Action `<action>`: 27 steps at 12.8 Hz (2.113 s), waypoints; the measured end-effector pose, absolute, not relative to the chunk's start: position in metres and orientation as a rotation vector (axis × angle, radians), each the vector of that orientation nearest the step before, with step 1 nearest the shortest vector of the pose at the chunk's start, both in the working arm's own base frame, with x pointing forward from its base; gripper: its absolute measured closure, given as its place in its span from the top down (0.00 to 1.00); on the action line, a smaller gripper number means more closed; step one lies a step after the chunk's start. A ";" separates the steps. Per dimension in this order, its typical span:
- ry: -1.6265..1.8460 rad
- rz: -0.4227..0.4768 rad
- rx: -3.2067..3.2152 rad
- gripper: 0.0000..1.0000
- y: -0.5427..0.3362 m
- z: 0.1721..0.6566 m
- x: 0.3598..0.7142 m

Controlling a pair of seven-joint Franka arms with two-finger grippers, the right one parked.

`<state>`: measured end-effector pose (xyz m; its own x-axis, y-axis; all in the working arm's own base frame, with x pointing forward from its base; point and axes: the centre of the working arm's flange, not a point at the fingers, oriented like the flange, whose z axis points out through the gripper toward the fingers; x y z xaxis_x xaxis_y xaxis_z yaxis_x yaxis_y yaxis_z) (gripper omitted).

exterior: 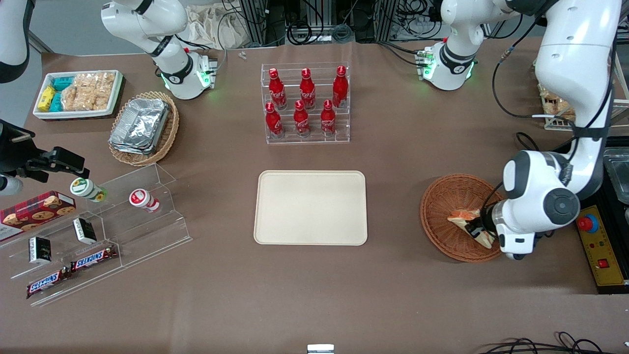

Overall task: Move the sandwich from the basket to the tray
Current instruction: 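Lower the open left gripper and close it on the sandwich, then lift the sandwich and carry it toward the white tray, then lower the sandwich onto the tray and open the left gripper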

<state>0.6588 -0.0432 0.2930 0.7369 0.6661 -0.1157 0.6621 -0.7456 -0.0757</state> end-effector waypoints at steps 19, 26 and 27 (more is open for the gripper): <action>-0.302 0.249 -3.187 0.19 -0.383 0.314 0.580; -0.137 0.294 -3.144 0.19 -0.419 0.256 0.533; -0.100 0.260 -3.129 0.19 -0.419 0.254 0.532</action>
